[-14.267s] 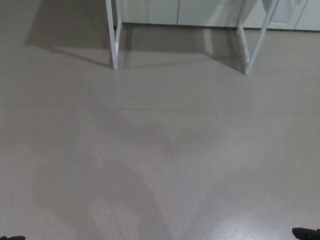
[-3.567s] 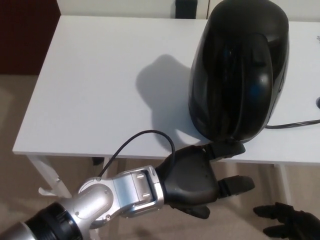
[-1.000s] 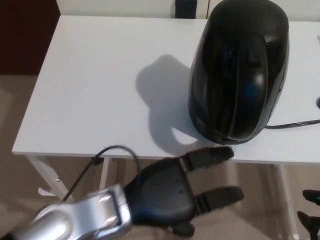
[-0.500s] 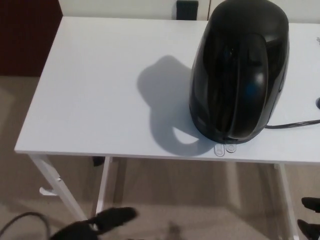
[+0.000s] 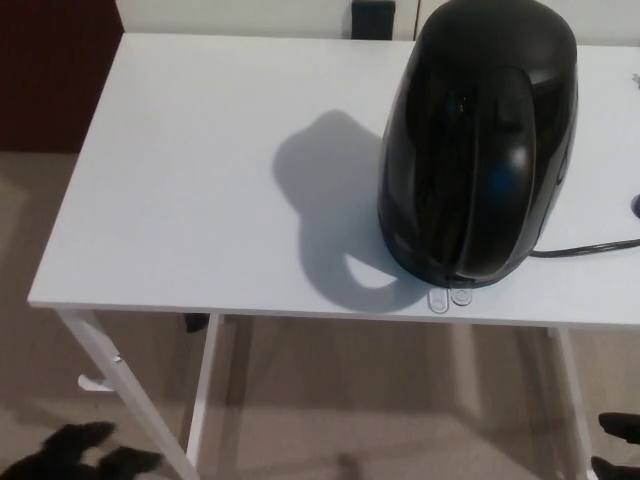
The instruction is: The robot walk towards a table in front and click the button on the base of the boilling pot using its left middle finger
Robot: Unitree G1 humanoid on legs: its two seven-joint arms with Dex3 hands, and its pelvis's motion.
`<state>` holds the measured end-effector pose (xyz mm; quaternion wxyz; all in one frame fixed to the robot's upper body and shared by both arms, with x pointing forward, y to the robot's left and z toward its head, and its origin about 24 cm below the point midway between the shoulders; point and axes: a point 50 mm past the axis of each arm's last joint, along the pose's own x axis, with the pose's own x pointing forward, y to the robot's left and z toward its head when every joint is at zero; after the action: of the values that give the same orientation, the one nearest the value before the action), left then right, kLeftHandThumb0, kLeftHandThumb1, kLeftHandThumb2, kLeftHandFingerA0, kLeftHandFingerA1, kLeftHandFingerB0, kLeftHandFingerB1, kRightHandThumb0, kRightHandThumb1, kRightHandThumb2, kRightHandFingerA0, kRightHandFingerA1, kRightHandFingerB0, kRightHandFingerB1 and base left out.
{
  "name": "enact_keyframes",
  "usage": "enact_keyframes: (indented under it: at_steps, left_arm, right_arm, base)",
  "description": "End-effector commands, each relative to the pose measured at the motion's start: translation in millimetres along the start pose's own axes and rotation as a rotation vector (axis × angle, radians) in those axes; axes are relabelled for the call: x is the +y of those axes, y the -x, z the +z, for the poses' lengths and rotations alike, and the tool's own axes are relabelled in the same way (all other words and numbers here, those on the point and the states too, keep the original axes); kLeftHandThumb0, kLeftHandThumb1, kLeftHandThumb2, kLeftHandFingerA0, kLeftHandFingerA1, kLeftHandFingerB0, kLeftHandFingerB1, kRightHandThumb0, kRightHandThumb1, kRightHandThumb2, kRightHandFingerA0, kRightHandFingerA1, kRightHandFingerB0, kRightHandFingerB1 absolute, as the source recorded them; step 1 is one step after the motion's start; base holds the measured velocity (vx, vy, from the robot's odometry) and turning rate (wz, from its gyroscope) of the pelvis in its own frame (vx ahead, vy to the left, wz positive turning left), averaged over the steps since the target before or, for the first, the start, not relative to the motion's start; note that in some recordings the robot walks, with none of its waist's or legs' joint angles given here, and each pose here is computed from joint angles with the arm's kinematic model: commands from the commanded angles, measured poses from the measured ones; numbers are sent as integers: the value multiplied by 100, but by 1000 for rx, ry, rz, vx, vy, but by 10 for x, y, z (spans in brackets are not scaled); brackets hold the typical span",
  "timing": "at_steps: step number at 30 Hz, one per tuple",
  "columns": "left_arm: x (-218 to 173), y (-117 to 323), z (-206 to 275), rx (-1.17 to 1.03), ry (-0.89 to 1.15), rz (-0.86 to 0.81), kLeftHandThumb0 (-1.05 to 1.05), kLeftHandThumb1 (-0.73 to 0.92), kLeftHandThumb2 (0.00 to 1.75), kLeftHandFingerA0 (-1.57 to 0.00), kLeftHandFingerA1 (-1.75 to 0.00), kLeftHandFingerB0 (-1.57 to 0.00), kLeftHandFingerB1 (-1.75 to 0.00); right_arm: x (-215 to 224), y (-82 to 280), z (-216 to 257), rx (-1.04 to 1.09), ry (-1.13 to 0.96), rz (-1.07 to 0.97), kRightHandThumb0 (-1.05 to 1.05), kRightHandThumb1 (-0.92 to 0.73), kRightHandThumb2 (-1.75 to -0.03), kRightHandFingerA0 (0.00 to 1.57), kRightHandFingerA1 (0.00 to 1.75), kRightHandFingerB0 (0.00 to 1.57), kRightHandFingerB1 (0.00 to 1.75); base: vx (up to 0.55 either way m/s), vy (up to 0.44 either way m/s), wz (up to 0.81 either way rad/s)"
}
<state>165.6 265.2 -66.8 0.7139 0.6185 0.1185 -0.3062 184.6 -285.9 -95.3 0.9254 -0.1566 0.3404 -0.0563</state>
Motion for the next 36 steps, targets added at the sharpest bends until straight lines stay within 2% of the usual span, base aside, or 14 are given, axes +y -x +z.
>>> enact_keyframes:
  at_steps: [1,7,13,21,31,36]
  left_arm:
    - [-105,68,-488,401,522,104,-63,49,78,-22,-43,-9,-37]
    - [-194,91,-490,410,572,74,-64,49,77,-21,-42,-9,-37]
    - [-155,82,-517,412,610,96,-60,47,76,-22,-42,-10,-37]
    - [-135,73,-535,416,633,107,-61,48,76,-22,-42,-11,-38]
    - [-273,183,-531,430,634,73,-61,48,75,-23,-42,-12,-38]
    - [-132,54,-524,411,654,87,-60,48,76,-22,-42,-11,-38]
  right_arm:
    - [21,32,-125,50,14,46,-31,-61,-58,50,47,42,41]
    - [9,89,-239,86,38,66,-28,-63,-58,48,46,40,40]
    - [-24,61,-169,68,64,79,-29,-61,-57,52,46,41,40]
    - [-56,37,-111,53,68,77,-29,-62,-58,49,47,40,40]
    - [-28,124,-279,95,84,101,-29,-63,-58,49,44,38,39]
    - [-89,44,-109,55,69,78,-28,-63,-58,51,46,40,40]
  base:
    - [0,0,0]
    - [0,0,0]
    - [0,0,0]
    - [0,0,0]
    - [0,0,0]
    - [0,0,0]
